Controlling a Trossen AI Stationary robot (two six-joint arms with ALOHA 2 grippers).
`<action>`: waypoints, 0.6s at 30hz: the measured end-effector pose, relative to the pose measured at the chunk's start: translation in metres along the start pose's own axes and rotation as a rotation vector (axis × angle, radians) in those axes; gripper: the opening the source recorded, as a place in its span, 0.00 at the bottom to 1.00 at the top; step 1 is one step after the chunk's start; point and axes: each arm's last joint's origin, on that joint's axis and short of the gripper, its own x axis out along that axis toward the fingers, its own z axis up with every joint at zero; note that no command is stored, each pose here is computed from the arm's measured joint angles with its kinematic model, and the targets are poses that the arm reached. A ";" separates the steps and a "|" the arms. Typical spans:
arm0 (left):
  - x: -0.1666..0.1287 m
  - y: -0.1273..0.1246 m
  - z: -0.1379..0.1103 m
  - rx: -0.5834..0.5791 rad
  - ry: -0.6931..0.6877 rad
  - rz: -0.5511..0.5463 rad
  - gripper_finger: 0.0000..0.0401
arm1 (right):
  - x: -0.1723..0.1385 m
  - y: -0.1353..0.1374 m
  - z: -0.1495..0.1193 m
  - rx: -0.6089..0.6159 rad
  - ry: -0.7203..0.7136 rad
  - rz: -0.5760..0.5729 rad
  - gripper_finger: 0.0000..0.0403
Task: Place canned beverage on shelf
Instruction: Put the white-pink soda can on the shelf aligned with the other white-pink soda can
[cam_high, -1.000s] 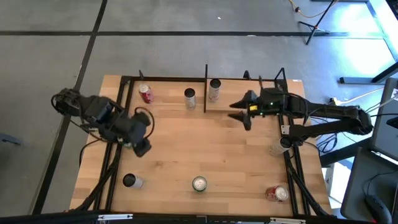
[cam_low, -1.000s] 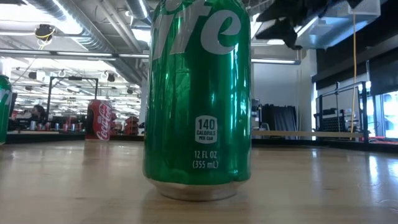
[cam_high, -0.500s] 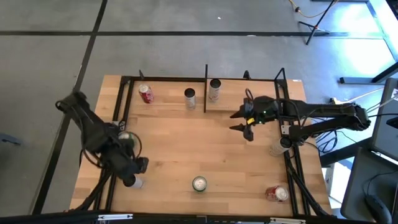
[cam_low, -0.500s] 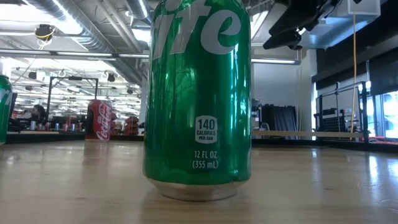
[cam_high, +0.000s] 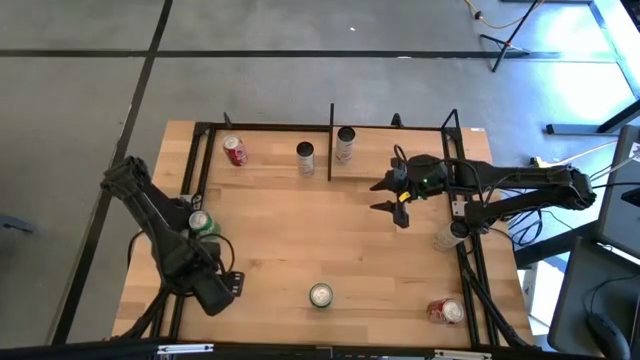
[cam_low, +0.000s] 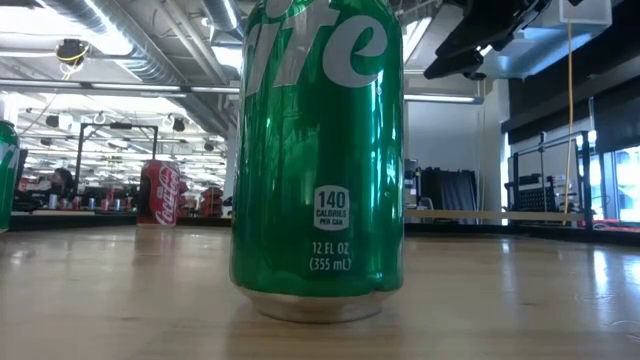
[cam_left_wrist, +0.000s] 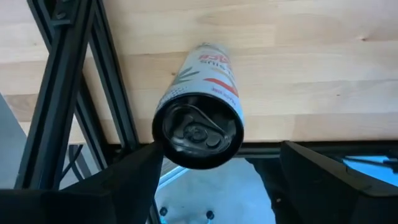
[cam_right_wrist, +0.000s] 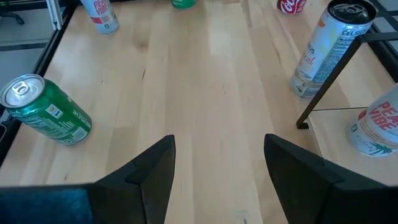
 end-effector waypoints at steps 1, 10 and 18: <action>0.001 -0.001 0.000 -0.003 -0.006 0.006 0.77 | 0.000 0.000 0.000 -0.005 -0.003 0.000 0.58; 0.013 0.001 -0.006 0.030 -0.068 0.048 0.77 | 0.000 0.000 0.001 -0.016 -0.010 0.000 0.58; 0.023 0.006 -0.007 0.049 -0.108 0.084 0.77 | 0.000 0.000 0.001 -0.016 -0.014 0.000 0.58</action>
